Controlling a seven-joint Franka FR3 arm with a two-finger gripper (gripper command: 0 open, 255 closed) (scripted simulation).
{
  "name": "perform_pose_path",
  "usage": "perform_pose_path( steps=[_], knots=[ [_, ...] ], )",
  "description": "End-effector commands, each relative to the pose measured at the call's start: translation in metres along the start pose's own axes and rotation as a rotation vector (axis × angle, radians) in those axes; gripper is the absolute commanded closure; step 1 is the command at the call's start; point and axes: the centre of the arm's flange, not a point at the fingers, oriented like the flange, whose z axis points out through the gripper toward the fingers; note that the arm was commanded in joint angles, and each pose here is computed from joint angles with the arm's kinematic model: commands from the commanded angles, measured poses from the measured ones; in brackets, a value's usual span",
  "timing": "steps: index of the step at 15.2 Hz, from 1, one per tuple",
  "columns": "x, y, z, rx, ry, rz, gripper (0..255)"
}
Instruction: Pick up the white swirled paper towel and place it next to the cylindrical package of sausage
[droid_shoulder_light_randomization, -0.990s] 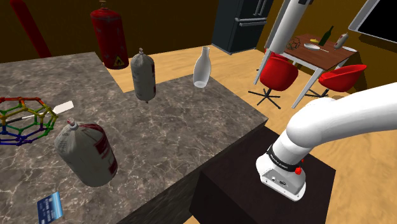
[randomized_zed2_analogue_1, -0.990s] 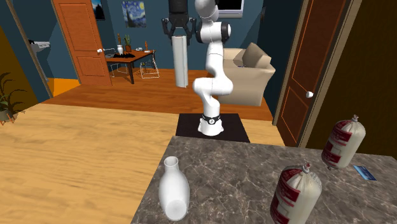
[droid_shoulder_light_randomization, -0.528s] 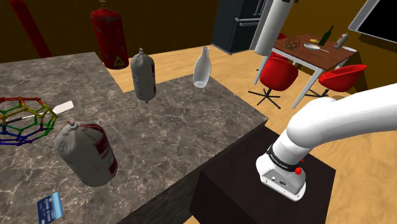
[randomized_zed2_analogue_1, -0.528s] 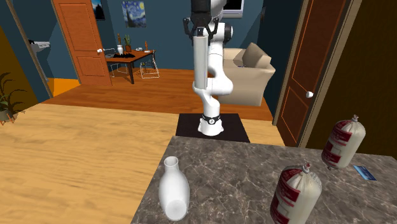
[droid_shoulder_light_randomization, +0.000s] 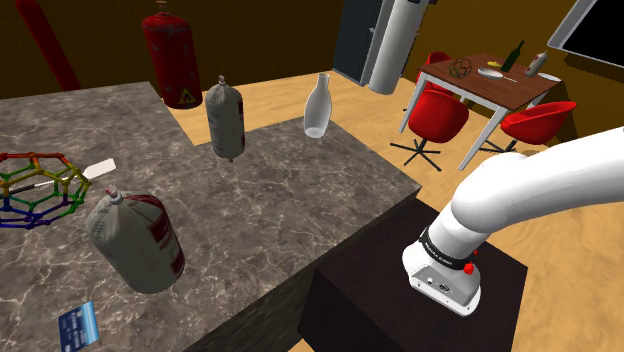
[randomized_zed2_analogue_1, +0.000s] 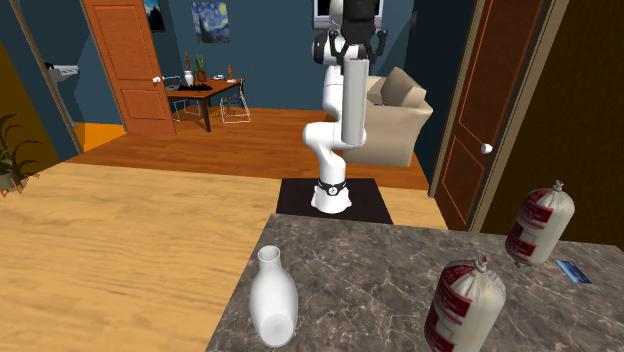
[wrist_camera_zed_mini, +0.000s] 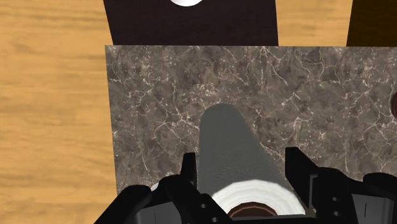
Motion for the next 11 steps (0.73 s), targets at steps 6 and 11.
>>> perform_pose_path(
  steps=[6,11],
  knots=[
    [0.016,-0.093,0.0,0.001,0.0,0.001,255],
    [0.028,-0.157,0.001,0.001,0.0,0.001,255]
  ],
)
